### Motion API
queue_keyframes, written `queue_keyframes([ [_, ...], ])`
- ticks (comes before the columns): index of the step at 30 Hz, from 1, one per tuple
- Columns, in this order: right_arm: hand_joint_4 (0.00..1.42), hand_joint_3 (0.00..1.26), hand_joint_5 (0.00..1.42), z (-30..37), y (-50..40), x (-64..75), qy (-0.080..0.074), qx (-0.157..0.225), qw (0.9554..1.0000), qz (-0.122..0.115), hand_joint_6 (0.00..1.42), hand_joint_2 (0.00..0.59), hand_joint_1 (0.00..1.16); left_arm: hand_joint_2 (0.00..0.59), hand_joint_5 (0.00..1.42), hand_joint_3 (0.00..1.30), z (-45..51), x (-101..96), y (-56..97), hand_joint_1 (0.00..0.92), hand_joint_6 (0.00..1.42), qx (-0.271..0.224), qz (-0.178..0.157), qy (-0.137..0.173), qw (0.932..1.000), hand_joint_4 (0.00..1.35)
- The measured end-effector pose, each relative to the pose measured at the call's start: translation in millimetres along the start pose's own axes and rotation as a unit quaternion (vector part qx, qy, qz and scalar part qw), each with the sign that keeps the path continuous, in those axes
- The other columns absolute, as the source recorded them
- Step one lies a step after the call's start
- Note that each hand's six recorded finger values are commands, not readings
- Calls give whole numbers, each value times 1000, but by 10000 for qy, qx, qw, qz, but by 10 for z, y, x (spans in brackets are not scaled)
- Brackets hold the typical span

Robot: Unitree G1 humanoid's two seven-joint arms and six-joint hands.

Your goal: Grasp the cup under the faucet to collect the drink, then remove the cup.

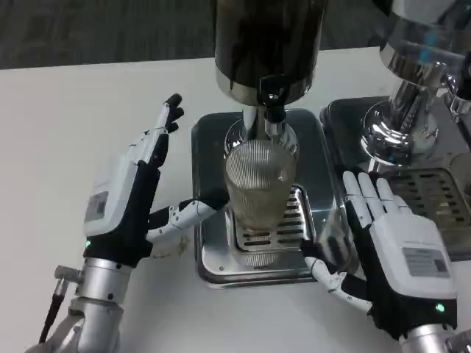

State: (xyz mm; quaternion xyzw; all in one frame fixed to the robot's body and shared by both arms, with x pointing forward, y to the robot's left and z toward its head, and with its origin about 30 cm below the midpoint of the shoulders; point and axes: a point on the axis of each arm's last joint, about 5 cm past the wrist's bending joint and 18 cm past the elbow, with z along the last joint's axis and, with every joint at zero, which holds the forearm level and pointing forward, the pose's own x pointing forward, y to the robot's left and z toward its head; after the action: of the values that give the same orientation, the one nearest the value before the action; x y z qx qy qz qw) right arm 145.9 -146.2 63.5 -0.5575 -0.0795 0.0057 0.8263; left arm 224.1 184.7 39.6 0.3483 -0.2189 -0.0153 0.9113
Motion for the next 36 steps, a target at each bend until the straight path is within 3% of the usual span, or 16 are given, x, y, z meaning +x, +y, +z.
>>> queue_keyframes([
  [7,0,0,0,0,33,-19,66,68,10000,2,97,334,251,50,0,0,141,110,220,0,0,-832,208,-633,9943,0],
  [11,0,0,0,-4,33,-20,77,83,9999,-23,97,332,248,50,0,0,252,238,431,0,0,-1001,-181,-1226,9872,0],
  [15,0,0,0,-7,35,-21,93,103,9999,-41,97,332,245,56,0,0,349,334,518,0,0,-1159,-412,-1586,9796,0],
  [20,0,0,0,-6,39,-21,104,112,9999,-79,97,336,246,61,0,0,427,445,515,0,0,-1332,-753,-1838,9710,0],
  [26,0,0,0,-10,38,-24,120,111,9998,-98,97,339,247,67,0,0,515,548,383,0,0,-1700,-993,-1921,9614,0],
  [36,0,0,0,2,50,-37,177,151,9997,-124,97,339,247,91,124,0,574,689,278,0,87,-1722,-1073,-1967,9592,0],
])
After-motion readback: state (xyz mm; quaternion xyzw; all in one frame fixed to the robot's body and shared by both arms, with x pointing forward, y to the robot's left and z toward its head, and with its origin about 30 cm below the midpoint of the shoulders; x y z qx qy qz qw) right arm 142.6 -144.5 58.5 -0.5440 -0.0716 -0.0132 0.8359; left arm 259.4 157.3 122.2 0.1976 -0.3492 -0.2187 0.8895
